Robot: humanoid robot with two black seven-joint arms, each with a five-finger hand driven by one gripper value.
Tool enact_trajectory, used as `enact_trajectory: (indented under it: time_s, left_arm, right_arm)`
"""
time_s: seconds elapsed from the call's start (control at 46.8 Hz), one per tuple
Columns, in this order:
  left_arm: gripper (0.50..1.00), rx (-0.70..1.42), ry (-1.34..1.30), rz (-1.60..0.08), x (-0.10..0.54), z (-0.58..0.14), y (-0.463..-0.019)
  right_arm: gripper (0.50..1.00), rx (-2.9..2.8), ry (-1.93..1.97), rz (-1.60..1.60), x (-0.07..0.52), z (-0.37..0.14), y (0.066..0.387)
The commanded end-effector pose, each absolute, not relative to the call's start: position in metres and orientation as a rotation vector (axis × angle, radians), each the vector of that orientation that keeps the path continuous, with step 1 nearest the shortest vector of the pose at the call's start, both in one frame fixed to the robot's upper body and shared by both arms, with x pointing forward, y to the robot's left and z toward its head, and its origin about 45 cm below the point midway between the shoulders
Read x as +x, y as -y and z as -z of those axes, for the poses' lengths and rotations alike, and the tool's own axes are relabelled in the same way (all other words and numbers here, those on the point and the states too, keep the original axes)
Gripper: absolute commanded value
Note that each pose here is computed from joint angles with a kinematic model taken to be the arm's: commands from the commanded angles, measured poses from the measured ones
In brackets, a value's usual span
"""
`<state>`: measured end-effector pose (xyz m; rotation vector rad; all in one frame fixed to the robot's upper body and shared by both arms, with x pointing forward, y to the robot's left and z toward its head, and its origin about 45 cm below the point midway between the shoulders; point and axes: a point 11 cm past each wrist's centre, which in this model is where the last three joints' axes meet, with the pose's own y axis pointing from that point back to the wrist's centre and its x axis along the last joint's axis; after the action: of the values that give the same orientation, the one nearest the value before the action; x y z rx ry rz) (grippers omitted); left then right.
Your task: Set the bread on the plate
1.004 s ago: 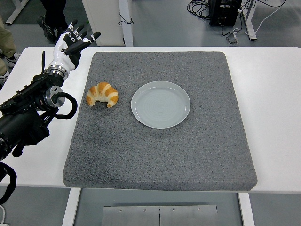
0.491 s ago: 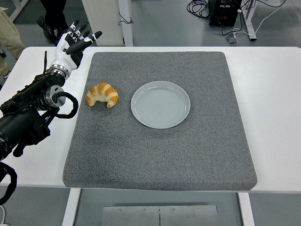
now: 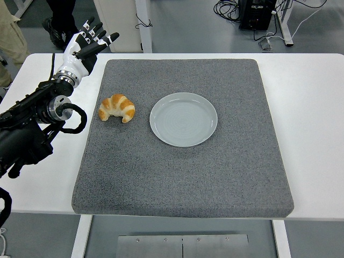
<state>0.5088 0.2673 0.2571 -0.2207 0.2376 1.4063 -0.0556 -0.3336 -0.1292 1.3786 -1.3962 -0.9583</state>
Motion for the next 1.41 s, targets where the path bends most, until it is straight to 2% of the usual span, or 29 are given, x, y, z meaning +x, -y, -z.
enact_trajectory:
  time_s: [0.0, 0.278, 0.513, 0.769, 1.111, 1.389]
  left_arm:
    - [0.981, -0.19, -0.217, -1.389, 0.506, -0.256, -0.268]
    - [0.981, -0.049, -0.093, -1.349, 0.5, -0.252, -0.277]
    - [0.981, 0.034, 0.05, -1.227, 0.487, -0.271, -0.27]
    - [0.981, 0.299, 0.353, -1.115, 0.466, -0.268, -0.27]
    - [0.971, 0.502, 0.551, -0.987, 0.441, -0.256, -0.293]
    - [0.957, 0.601, 0.671, -0.89, 0.436, -0.246, -0.289]
  right_arm:
    - [1.0, 1.378, 1.396, 0.958, -0.056, 0.129, 0.334]
    - [1.0, 1.378, 1.397, 0.958, -0.056, 0.129, 0.334]
    - [1.0, 1.38, 1.395, 0.959, -0.056, 0.129, 0.333]
    - [1.0, 1.378, 1.396, 0.958, -0.056, 0.129, 0.334]
    - [1.0, 1.379, 1.397, 0.96, -0.055, 0.129, 0.333]
    - [1.0, 1.378, 1.397, 0.958, -0.056, 0.129, 0.334]
